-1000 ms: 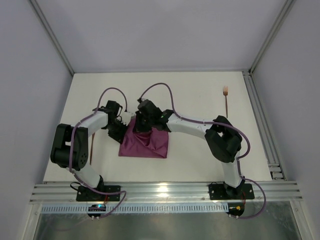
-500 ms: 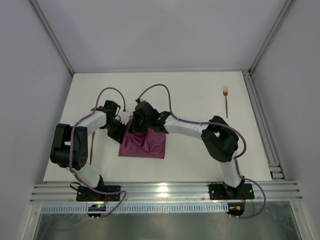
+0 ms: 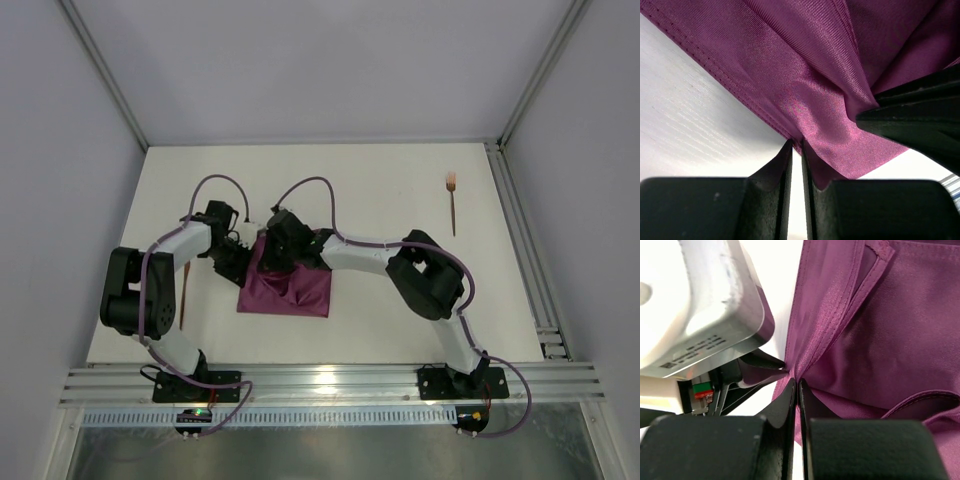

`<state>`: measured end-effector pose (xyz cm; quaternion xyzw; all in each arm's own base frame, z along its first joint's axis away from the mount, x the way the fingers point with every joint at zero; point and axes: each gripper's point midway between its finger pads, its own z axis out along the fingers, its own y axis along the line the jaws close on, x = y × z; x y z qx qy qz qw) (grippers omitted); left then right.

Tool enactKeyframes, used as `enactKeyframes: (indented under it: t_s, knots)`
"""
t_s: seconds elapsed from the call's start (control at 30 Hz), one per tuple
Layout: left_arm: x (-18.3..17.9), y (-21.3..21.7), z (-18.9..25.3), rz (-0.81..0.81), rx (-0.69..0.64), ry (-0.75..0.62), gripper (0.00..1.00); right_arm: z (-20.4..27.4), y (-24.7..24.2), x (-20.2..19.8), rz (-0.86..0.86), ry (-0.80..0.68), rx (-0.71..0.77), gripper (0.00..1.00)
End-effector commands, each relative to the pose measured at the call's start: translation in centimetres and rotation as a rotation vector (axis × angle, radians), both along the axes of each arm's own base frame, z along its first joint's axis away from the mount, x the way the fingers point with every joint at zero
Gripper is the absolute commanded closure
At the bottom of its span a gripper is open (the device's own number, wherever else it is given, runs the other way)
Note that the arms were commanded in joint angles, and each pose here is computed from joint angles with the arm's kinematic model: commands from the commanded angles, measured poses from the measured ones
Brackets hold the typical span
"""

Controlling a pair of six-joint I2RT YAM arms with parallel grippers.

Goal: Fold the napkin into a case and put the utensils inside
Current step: Fold the rectangle-folded napkin at the center of the board.

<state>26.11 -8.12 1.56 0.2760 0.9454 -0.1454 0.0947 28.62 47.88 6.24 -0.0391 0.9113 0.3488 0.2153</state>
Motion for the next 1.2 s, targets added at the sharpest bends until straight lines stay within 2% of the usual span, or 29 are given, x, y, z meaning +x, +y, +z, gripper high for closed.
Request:
enactKeyframes:
  t_s: [0.0, 0.27, 0.37, 0.4, 0.5, 0.63, 0.77, 0.83, 0.93, 1.17]
  knots:
    - [0.6, 0.0, 0.3, 0.004, -0.015, -0.020, 0.86, 1.3, 1.3, 1.0, -0.019, -0.036, 0.062, 0.96]
    - [0.5, 0.1, 0.3, 0.011, -0.020, -0.016, 0.86, 1.9, 1.8, 1.3, -0.043, -0.037, 0.092, 0.95]
    - [0.6, 0.3, 0.4, 0.016, -0.019, -0.019, 0.84, 2.1, 1.8, 1.3, -0.028, -0.044, 0.082, 0.81]
    - [0.7, 0.4, 0.6, 0.014, -0.019, -0.026, 0.82, 2.3, 1.9, 1.2, -0.018, -0.047, 0.080, 0.70]
    - [1.0, 0.9, 1.0, 0.025, -0.014, -0.035, 0.80, 3.5, 1.7, 0.9, 0.023, -0.079, 0.058, 0.53]
    - [1.4, 1.8, 1.9, 0.044, -0.014, -0.053, 0.78, 6.7, 0.8, 0.4, 0.057, -0.162, 0.039, 0.42]
    - [1.6, 1.9, 2.5, 0.044, -0.014, -0.064, 0.75, 9.4, -1.5, -0.4, 0.089, -0.235, -0.026, 0.39]
    - [1.4, 2.0, 2.8, 0.045, -0.018, -0.062, 0.74, 8.7, -3.3, 0.0, 0.059, -0.259, -0.088, 0.39]
    - [1.5, 2.1, 3.6, 0.050, -0.024, -0.081, 0.73, 6.3, -5.5, -0.1, 0.033, -0.219, -0.143, 0.39]
    - [1.6, 3.3, 4.5, 0.075, -0.002, -0.104, 0.71, 1.8, -6.7, 1.0, 0.018, -0.139, -0.200, 0.36]
